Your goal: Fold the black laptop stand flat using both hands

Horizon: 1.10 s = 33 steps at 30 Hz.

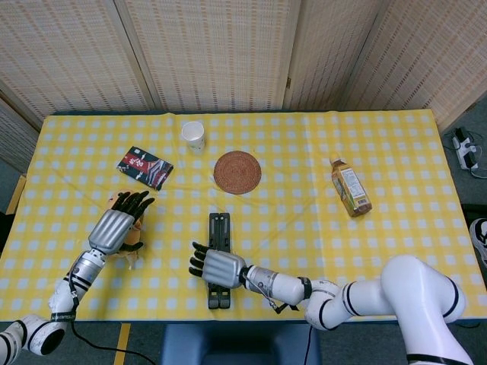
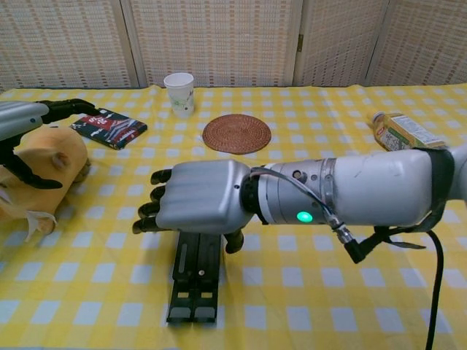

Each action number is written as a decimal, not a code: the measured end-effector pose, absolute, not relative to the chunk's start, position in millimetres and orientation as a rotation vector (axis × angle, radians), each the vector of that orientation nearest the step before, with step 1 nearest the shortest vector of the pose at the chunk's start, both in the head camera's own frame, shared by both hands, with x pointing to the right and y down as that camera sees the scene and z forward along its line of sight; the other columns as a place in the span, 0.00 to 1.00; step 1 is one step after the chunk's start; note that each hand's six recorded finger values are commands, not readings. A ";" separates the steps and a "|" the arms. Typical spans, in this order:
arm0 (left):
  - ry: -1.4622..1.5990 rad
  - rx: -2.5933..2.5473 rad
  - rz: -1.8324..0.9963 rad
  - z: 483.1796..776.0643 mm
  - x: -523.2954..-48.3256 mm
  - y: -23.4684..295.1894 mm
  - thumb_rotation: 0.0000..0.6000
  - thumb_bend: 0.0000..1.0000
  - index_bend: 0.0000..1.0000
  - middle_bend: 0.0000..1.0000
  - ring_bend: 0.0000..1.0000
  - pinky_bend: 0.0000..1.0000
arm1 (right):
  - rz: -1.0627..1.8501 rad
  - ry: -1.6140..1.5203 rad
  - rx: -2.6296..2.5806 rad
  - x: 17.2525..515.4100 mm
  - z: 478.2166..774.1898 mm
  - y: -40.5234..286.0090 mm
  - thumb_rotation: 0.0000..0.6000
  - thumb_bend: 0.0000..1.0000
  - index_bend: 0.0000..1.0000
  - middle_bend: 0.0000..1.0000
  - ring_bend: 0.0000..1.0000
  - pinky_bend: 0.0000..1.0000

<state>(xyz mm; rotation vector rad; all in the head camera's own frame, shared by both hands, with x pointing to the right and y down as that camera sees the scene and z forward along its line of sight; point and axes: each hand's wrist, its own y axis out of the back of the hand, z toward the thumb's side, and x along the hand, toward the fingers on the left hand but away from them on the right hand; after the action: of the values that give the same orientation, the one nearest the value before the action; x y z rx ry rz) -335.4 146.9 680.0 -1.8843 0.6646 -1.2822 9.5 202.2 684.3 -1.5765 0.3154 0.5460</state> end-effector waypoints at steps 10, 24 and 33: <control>0.728 -1.756 -1.350 661.4 -355.8 146.6 1.00 0.20 0.00 0.00 0.00 0.00 | 0.722 0.022 -1.623 84.0 647.2 169.9 1.00 0.19 0.00 0.01 0.09 0.01; 0.903 -1.644 -1.434 619.3 -410.2 169.8 1.00 0.20 0.00 0.00 0.00 0.00 | 1.225 -0.496 -1.550 285.6 594.0 170.1 1.00 0.18 0.00 0.00 0.07 0.01; 0.982 -1.596 -1.494 594.6 -435.6 218.3 1.00 0.20 0.00 0.00 0.00 0.00 | 1.459 -0.739 -1.503 378.0 574.0 207.8 1.00 0.19 0.00 0.00 0.05 0.01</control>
<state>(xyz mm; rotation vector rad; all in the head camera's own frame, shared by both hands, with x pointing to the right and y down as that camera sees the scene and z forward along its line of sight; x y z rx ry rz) -435.6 218.3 594.6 -1.5960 0.9821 -1.4943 378.0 207.8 574.0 -1.5030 -0.7389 1.4593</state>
